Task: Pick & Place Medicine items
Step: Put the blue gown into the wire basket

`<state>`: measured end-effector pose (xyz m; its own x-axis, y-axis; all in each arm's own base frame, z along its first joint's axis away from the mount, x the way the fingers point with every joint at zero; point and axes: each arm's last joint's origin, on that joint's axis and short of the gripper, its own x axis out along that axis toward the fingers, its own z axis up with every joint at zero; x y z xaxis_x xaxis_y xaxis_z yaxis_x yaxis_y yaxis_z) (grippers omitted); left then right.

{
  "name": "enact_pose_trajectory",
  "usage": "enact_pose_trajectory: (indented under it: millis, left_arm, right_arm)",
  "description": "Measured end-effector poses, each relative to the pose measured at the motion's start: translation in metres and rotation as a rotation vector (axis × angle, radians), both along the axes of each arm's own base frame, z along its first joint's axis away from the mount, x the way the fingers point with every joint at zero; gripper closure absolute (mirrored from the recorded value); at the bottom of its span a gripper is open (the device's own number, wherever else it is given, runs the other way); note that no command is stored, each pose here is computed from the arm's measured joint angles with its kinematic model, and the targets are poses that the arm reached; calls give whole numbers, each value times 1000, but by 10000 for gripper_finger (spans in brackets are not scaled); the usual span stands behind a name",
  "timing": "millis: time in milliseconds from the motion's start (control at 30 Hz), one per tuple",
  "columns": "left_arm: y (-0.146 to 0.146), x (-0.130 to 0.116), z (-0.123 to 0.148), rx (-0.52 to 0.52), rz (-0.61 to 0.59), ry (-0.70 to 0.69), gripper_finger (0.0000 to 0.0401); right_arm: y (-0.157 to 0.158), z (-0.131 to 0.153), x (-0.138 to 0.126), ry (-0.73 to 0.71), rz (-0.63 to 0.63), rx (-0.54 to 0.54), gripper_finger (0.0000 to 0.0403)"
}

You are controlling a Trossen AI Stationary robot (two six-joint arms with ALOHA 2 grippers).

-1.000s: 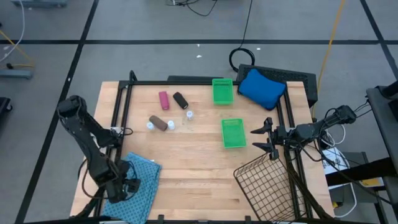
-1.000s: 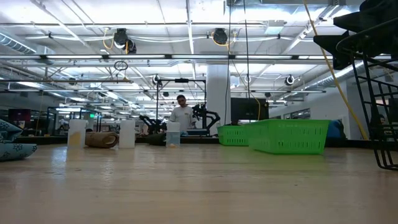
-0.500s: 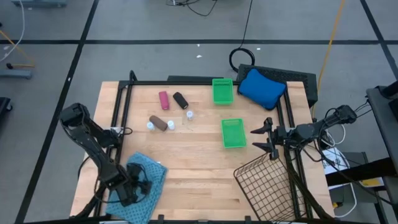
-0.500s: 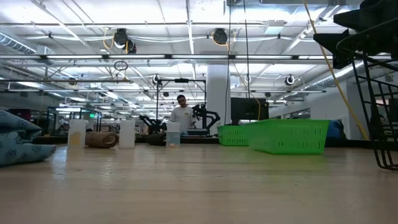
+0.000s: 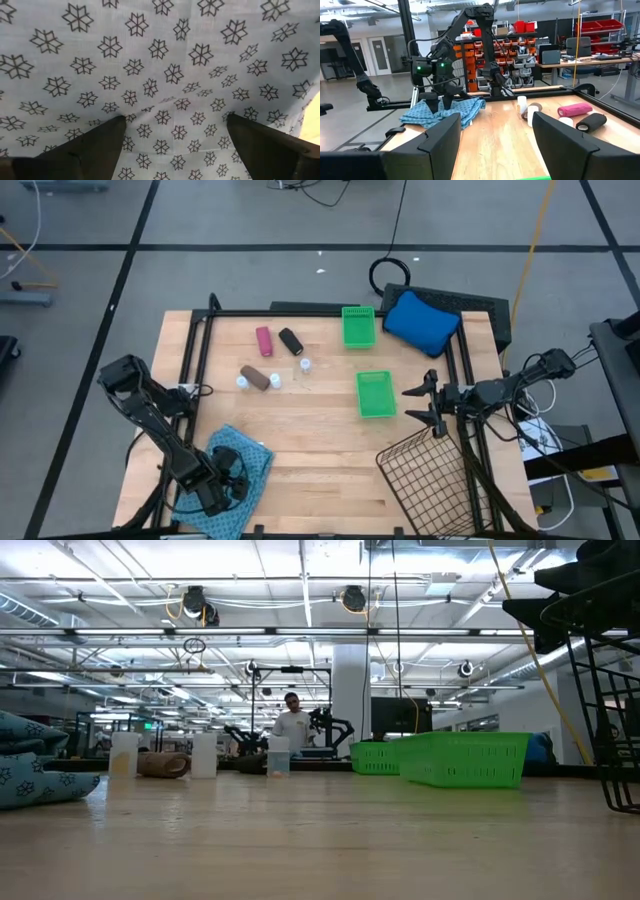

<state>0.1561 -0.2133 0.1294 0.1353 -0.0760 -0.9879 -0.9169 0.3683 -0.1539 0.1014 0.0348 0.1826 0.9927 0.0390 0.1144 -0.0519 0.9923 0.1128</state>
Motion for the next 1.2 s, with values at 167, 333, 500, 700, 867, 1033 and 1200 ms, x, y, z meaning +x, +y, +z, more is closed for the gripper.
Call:
enact_pose_trajectory:
  millis: [167,333,500,700,867,1033,1200]
  left_arm:
    - [4,4,0,-10,-82,19,82]
    - [10,9,-1,21,-123,8,223]
    - [15,14,-4,156,-101,-127,349]
    - [23,23,-5,289,-91,-249,391]
    - [36,37,-3,386,-100,-312,395]
    - [44,47,15,416,-147,-417,396]
    - [46,49,44,432,-190,-560,396]
  right_arm:
    - [0,0,0,-2,0,1,165]
    - [0,0,0,-2,0,1,165]
    - [0,0,0,-2,0,1,165]
    - [0,0,0,-2,0,1,165]
    - [0,0,0,-2,0,1,165]
    - [0,0,0,-2,0,1,165]
    - [0,0,0,-2,0,1,165]
